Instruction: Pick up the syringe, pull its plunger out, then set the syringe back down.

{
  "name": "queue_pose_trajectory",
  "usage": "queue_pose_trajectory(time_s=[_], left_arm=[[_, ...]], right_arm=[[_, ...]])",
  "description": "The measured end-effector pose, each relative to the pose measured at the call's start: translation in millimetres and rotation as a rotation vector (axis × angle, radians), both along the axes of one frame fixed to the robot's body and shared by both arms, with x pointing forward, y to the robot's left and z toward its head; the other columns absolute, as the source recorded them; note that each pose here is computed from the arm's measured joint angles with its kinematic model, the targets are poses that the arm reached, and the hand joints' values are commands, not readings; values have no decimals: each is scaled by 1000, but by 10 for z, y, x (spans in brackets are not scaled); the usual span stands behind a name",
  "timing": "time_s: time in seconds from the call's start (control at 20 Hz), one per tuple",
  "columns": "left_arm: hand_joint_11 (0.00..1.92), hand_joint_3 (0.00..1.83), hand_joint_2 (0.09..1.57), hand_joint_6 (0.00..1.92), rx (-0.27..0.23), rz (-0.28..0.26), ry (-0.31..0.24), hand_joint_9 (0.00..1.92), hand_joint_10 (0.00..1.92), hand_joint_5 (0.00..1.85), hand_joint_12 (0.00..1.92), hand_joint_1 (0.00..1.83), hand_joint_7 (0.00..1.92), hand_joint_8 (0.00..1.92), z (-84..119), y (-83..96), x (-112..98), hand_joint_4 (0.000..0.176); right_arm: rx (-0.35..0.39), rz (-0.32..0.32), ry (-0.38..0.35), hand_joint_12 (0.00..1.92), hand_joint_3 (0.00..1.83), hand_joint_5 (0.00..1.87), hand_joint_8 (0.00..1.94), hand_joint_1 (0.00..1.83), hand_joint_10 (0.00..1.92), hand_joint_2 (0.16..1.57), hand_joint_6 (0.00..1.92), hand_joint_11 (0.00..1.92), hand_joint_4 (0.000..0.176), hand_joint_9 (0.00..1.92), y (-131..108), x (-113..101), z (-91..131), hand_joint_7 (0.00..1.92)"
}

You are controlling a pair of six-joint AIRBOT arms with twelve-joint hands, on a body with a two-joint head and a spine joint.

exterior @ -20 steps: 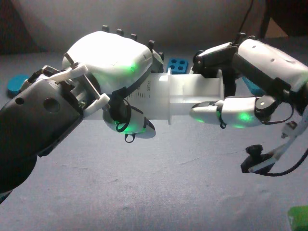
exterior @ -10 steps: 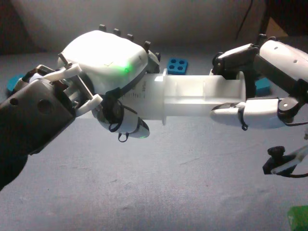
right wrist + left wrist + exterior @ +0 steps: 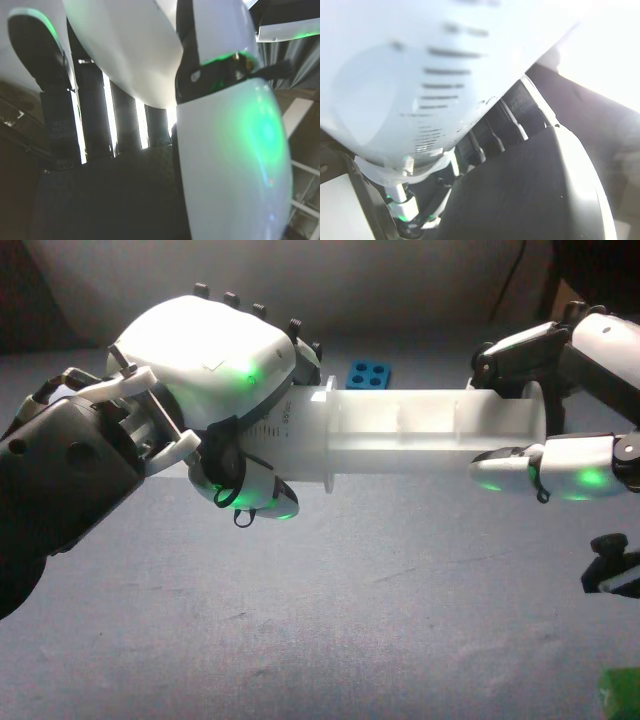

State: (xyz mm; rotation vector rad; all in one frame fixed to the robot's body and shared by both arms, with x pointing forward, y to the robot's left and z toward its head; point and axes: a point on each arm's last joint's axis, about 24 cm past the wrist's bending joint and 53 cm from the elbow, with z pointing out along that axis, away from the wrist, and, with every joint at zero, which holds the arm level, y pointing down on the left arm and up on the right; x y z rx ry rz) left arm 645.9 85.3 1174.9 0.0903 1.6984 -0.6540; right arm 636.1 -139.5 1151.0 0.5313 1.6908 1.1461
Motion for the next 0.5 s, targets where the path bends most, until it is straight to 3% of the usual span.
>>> queue_pose_trajectory(time_s=[0.5], left_arm=[[939, 0, 1089, 710, 4, 9, -9, 951, 1198, 1048, 1143, 1383, 990, 1020, 17, 22, 12, 0]], right_arm=[[-16, -27, -4, 1243, 0, 857, 886, 1383, 1218, 1107, 974, 950, 0, 978, -130, 32, 12, 1042]])
